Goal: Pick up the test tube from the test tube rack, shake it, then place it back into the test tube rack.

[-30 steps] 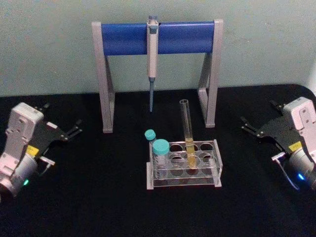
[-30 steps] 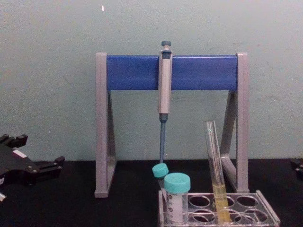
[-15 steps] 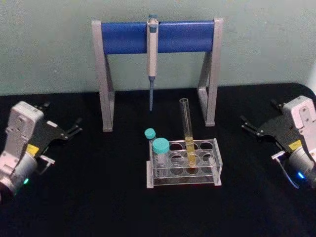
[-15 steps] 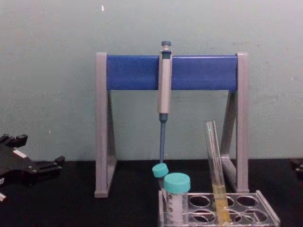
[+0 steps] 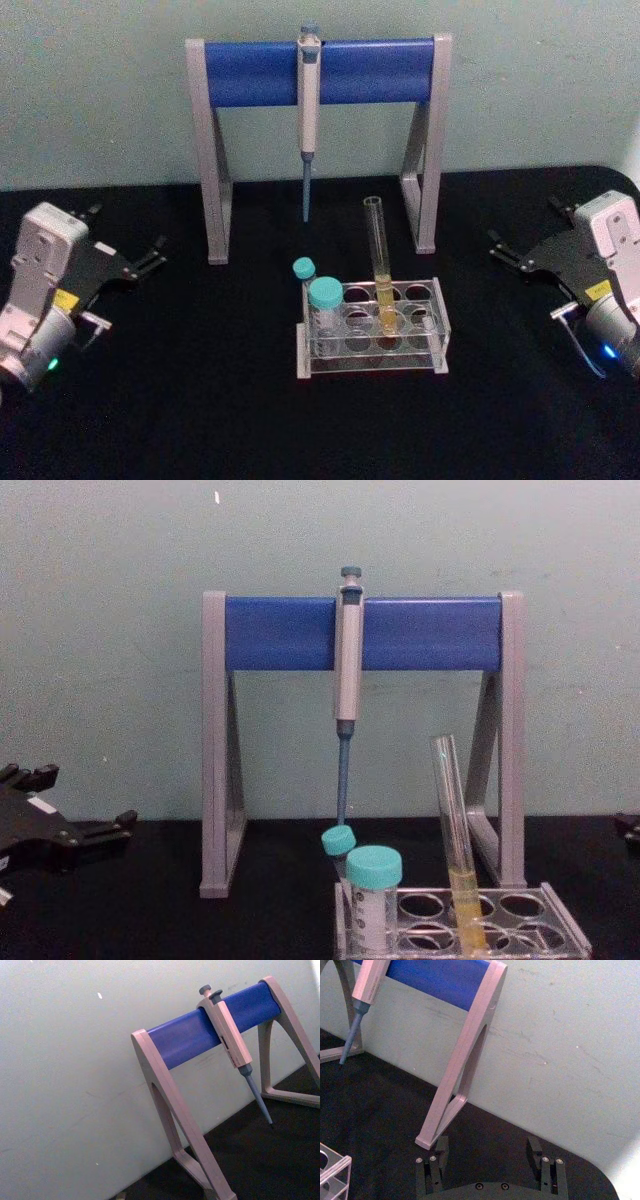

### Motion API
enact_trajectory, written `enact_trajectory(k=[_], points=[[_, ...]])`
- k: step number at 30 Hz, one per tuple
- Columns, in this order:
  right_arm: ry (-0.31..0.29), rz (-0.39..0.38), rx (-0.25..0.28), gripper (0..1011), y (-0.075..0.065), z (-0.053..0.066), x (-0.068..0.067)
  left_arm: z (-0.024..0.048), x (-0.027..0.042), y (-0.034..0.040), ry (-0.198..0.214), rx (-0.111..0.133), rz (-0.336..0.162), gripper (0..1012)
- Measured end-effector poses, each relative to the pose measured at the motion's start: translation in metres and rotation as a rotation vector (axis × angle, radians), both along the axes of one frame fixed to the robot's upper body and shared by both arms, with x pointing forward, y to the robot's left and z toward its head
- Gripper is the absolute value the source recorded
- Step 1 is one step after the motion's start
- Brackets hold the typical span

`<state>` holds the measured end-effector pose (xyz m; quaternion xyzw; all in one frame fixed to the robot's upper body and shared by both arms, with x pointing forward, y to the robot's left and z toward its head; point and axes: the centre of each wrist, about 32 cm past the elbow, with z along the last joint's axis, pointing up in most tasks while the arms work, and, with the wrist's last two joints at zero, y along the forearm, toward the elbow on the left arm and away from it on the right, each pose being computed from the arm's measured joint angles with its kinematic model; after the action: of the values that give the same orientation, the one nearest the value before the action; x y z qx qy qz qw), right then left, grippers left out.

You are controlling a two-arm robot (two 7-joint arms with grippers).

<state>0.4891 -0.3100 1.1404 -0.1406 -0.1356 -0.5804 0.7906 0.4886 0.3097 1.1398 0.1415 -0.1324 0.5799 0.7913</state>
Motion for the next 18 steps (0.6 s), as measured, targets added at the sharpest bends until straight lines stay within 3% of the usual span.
enact_trajectory(k=[18], points=[[-0.027,0.034,0.02,1000,-0.0028,0.0017,0.0023,0.0,0.0,0.0,0.0,0.0,0.0,1001]])
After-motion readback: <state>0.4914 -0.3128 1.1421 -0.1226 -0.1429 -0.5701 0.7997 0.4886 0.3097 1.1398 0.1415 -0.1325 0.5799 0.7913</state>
